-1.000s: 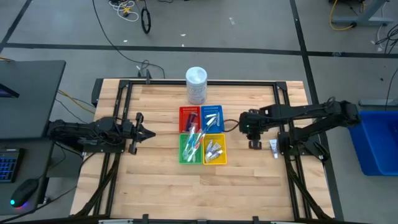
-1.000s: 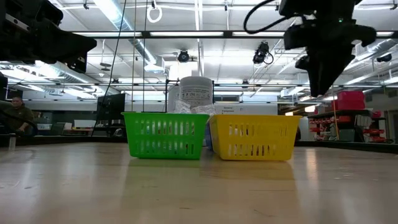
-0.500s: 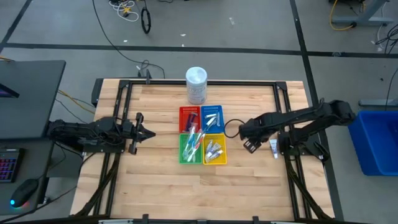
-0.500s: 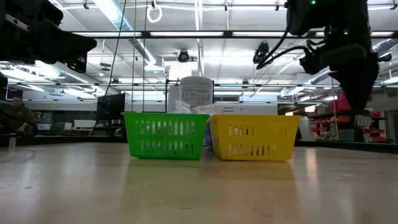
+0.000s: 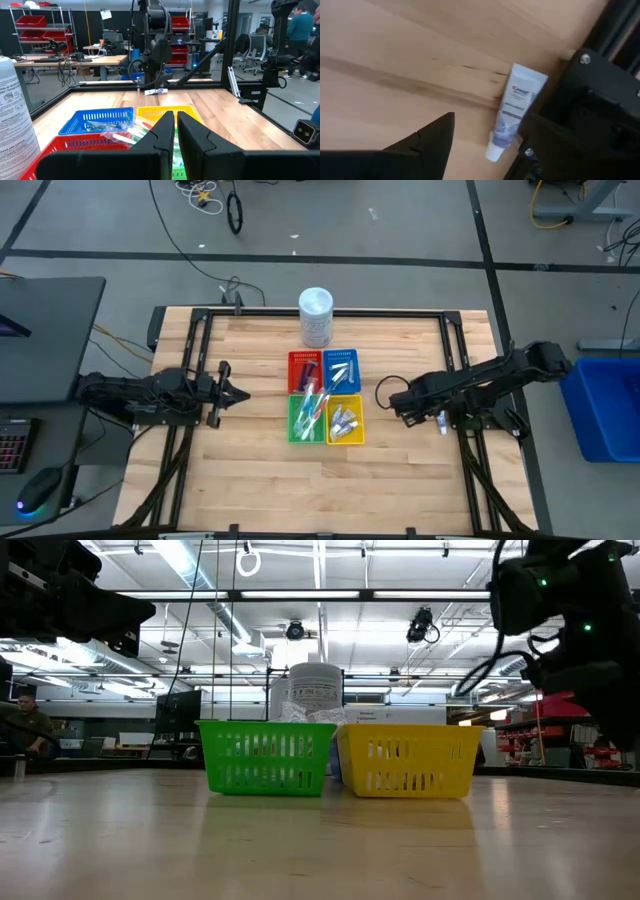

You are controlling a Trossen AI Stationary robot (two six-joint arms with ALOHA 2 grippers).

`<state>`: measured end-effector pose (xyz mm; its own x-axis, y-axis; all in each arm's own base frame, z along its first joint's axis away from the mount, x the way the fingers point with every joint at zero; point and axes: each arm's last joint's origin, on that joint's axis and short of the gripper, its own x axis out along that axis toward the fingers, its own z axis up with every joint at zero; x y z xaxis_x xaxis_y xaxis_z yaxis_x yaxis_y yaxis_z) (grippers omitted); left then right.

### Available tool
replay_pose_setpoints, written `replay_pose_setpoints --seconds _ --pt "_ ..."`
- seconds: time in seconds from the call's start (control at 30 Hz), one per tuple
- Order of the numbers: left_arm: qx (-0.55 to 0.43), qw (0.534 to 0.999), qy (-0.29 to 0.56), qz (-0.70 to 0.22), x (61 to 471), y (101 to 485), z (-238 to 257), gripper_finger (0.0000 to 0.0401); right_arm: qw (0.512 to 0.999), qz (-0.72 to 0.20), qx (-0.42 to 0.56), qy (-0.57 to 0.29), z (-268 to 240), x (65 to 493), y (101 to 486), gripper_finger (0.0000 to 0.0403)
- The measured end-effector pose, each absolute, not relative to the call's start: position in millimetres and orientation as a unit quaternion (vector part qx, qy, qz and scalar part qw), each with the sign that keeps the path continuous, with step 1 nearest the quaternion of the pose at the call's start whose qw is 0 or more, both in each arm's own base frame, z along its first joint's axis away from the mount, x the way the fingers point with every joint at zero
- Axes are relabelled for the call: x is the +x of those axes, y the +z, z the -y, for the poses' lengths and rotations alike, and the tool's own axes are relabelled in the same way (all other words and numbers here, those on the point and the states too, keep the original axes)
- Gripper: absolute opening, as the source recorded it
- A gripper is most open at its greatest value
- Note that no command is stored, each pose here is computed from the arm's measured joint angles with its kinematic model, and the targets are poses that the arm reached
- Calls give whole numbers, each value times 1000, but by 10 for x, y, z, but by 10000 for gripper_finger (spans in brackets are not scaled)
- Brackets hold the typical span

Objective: Pick & Place Travel size toiletries
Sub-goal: Put the white toothpaste into the yellow bin

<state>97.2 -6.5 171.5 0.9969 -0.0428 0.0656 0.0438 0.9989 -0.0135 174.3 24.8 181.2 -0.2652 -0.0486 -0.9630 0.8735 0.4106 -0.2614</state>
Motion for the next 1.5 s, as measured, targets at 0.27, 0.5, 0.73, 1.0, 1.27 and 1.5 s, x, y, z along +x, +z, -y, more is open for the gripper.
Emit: replay_pose_setpoints --seconds 0.27,0.5,0.73,1.0,1.27,1.5 --pt "-7 999 -22 33 972 1716 65 27 491 -661 323 -467 -275 1646 1686 275" --pt "-7 999 -22 33 972 1715 65 27 498 -643 355 -460 -392 1718 1640 267" --pt "-8 999 -22 33 972 1715 65 27 470 -647 341 -495 -485 1671 1600 255" --pt "-8 999 -21 33 972 1716 65 27 440 -647 309 -542 -583 1660 1476 265" --pt "-8 999 -21 33 972 1715 64 27 427 -639 301 -564 -680 1665 1372 272" --pt "-8 999 -21 32 973 1715 64 27 444 -607 340 -565 -724 1608 1296 250"
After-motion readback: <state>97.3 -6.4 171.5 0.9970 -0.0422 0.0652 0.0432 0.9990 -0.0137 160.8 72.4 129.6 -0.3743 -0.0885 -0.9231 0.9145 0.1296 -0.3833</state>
